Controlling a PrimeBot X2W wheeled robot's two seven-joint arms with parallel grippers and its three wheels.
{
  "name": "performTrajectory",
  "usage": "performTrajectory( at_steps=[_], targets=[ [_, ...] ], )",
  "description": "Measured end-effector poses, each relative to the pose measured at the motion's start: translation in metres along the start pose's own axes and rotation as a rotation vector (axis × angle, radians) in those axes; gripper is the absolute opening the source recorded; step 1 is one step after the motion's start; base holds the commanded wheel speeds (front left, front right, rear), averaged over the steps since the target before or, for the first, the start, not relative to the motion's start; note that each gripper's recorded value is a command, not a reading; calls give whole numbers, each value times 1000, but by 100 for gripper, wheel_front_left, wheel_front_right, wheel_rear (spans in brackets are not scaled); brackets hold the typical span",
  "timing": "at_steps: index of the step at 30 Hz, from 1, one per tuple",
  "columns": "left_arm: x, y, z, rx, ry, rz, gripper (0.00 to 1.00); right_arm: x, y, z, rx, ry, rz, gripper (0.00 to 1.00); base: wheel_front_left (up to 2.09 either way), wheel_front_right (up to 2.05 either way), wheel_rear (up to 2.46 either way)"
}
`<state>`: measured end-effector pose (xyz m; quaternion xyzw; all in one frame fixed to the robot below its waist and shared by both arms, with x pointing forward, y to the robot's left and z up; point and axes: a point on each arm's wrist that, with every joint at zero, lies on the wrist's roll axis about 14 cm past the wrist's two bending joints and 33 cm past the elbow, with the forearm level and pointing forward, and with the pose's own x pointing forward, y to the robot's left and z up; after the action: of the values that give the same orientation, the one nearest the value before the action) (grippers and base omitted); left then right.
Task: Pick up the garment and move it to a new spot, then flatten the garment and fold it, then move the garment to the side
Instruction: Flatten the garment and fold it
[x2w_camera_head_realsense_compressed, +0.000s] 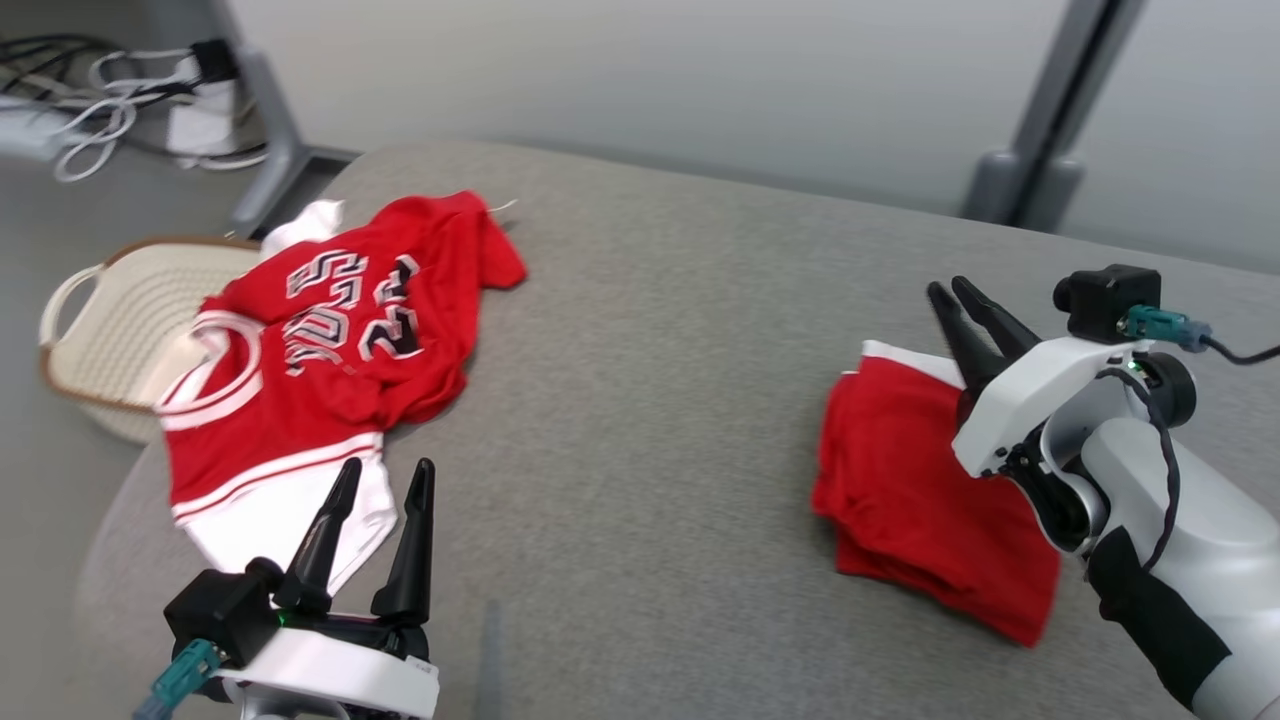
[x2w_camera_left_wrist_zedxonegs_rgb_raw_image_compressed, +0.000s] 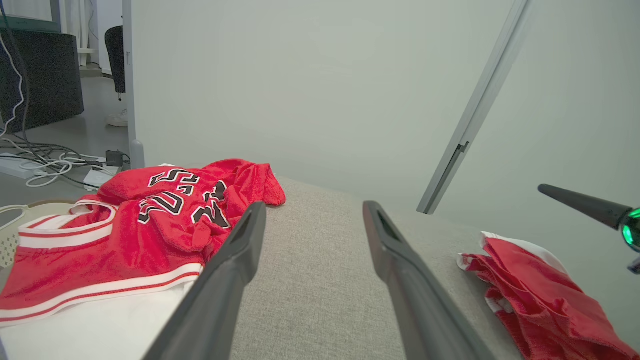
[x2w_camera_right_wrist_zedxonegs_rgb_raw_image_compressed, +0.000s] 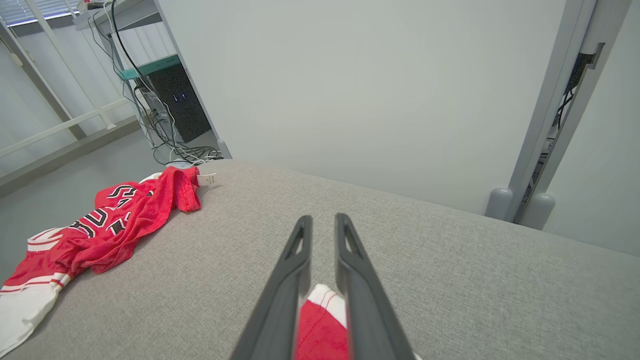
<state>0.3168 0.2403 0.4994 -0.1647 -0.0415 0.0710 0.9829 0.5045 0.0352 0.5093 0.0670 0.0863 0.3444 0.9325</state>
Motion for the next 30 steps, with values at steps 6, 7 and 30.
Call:
performTrajectory(
  at_steps=[6,7,30],
  targets=[
    [13,-26,-2,-6,2,-95,100,-42,-15,24,10,-98,-55,100,0,0,0],
    [15,-30,-2,-5,0,-110,100,-50,-17,28,7,-116,-63,100,0,0,0],
    [39,-70,0,94,-24,-212,100,-219,-72,32,-36,-388,-458,100,0,0,0]
  ],
)
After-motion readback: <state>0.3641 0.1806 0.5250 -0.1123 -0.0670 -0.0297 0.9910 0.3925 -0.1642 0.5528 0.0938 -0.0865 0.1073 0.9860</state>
